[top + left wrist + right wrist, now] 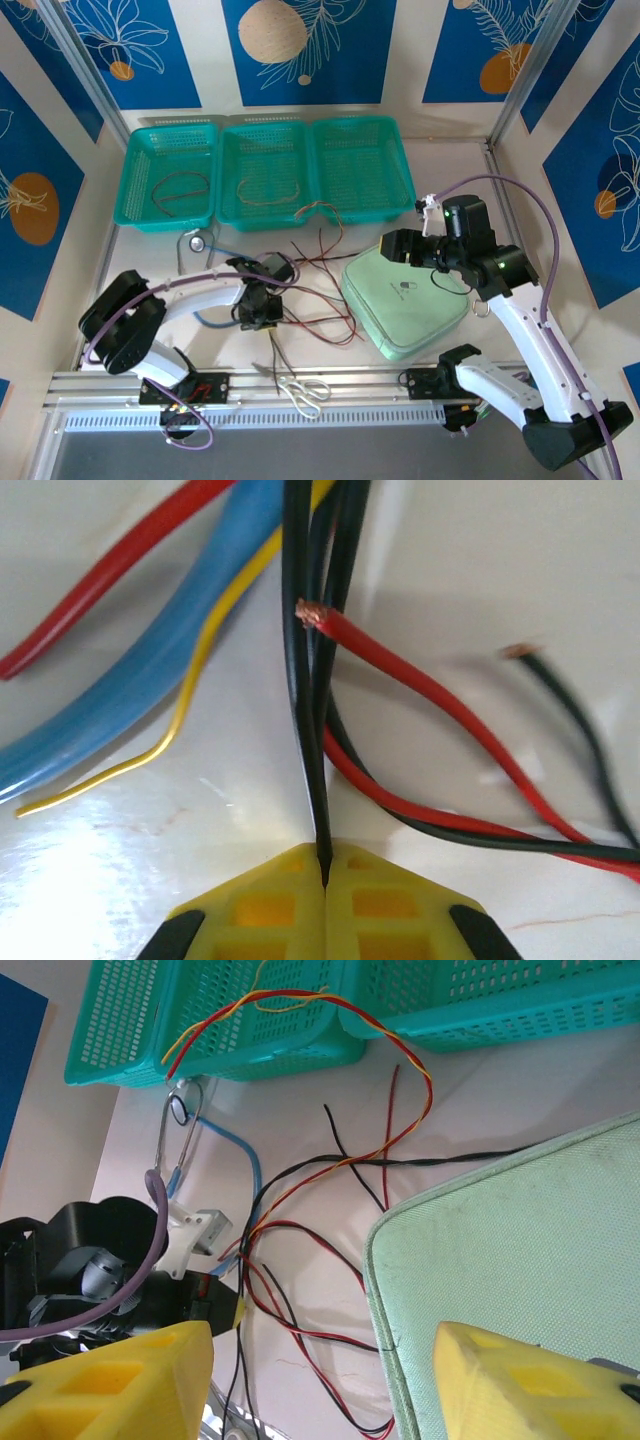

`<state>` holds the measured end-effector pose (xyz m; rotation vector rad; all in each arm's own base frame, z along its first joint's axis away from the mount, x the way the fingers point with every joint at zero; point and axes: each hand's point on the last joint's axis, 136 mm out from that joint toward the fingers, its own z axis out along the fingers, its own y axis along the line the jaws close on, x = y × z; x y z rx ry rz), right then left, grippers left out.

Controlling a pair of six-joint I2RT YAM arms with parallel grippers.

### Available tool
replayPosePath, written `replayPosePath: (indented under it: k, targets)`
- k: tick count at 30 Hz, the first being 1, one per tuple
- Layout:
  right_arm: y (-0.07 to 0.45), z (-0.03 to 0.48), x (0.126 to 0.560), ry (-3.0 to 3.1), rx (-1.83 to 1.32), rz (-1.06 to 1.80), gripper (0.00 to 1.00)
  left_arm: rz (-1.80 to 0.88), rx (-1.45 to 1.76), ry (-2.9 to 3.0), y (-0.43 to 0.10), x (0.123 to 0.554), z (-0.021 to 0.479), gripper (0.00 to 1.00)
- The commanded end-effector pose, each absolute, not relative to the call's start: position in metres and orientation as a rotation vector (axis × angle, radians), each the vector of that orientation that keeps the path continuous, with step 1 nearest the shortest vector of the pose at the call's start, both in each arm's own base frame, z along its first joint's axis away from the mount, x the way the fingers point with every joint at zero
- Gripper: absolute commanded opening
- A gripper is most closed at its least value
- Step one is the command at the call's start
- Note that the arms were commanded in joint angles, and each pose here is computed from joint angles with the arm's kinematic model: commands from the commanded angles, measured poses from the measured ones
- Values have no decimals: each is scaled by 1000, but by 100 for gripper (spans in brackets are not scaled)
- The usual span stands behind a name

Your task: Untangle the cables

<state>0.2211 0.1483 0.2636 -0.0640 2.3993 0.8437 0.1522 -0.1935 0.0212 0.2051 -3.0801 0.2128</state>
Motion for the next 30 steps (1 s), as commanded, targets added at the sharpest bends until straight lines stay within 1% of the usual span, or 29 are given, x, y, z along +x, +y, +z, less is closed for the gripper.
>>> replayPosePath:
  k: [1, 10, 19, 25, 30]
  targets:
    - [151, 266, 217, 2376, -100, 873, 60, 381, 217, -3190, -214, 180, 58, 0]
    - [154, 267, 223, 2353, -118, 887, 60, 400, 145, -3330, -207, 197, 145, 0]
    - [171, 289, 236, 2220, -210, 971, 60, 515, -39, -3523, -209, 223, 253, 0]
    - [178, 314, 248, 2099, -303, 961, 60, 833, -119, -3581, -229, 256, 311, 0]
    - [192, 342, 254, 2005, -380, 1029, 60, 1218, -166, -3530, -253, 288, 362, 0]
